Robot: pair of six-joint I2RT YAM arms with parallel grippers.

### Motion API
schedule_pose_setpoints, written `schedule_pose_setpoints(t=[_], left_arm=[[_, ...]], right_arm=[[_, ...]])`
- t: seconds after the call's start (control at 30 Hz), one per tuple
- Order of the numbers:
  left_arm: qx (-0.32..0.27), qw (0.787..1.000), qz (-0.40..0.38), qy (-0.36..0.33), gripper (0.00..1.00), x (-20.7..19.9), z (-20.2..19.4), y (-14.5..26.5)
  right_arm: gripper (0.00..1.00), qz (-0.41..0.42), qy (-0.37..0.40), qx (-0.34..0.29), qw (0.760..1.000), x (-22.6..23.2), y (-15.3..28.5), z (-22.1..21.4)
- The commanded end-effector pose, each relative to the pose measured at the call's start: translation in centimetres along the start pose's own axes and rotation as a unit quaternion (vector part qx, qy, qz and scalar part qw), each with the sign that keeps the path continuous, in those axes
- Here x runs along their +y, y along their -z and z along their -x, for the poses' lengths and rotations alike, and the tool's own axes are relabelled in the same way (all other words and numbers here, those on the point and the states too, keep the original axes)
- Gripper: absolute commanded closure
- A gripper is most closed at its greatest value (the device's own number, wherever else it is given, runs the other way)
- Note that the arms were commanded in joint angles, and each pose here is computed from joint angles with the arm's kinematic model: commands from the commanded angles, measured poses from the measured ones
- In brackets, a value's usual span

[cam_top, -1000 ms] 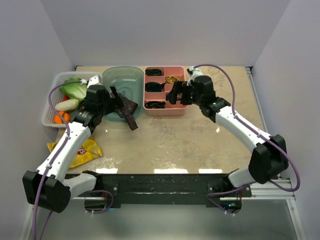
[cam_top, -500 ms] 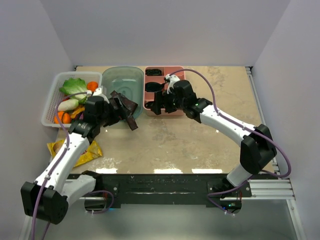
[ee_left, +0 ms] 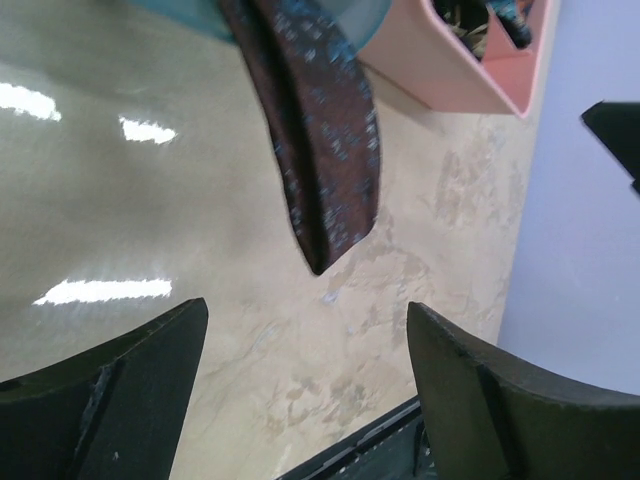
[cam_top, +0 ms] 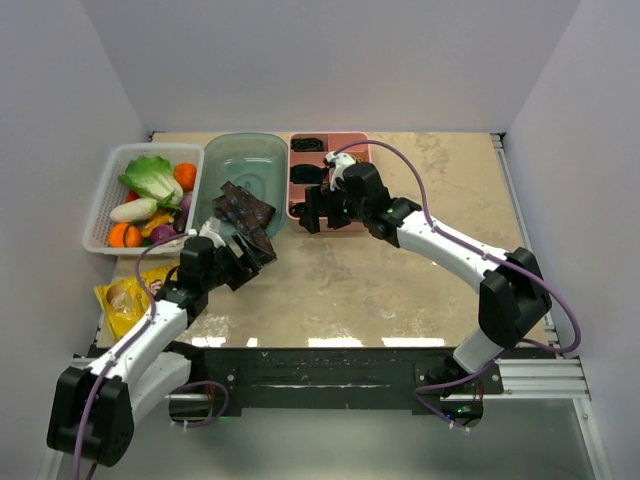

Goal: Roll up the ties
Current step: Pick up the tie from the bin.

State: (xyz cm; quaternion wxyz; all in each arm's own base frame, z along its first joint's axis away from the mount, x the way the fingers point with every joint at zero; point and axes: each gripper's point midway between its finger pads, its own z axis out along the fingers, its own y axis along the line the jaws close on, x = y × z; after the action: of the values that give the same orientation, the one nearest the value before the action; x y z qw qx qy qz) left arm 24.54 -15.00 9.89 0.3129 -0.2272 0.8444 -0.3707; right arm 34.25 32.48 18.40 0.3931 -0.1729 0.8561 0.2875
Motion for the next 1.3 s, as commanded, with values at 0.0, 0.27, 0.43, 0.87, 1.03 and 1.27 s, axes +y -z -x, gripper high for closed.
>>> schedule_pose_setpoints(t=[0.0,0.27,0.43,0.87,1.03,1.27], left_arm=[[-0.033,0.997,-0.072,-0.011,0.16,-4.0,2.7,-0.8],[-0.018,0.997,-0.065,-0.035,0.26,-4.2,3.8,-3.7],[-0.030,0.996,-0.067,-0.046,0.40,-4.4,4.6,-4.5],[-0.040,0.992,-0.092,-0.078,0.98,-6.9,5.6,-3.1],[-0.096,0.979,-0.096,-0.150,1.00,-12.4,9.9,1.1],[-0.140,0.934,-0.180,-0.275,1.00,-22.7,13.2,9.2]], right_arm=[[0.01,0.016,0.014,-0.018,1.000,1.1,0.7,1.7],[0.01,0.008,0.018,-0.014,1.000,0.7,0.7,1.4],[0.01,0.005,0.022,-0.013,1.000,0.6,0.7,1.5],[0.01,0.011,-0.001,0.001,1.000,1.3,0.0,2.1],[0.01,0.052,-0.039,0.024,0.998,3.4,-1.3,2.7],[0.01,0.127,-0.093,0.032,0.987,6.8,-2.1,4.5]])
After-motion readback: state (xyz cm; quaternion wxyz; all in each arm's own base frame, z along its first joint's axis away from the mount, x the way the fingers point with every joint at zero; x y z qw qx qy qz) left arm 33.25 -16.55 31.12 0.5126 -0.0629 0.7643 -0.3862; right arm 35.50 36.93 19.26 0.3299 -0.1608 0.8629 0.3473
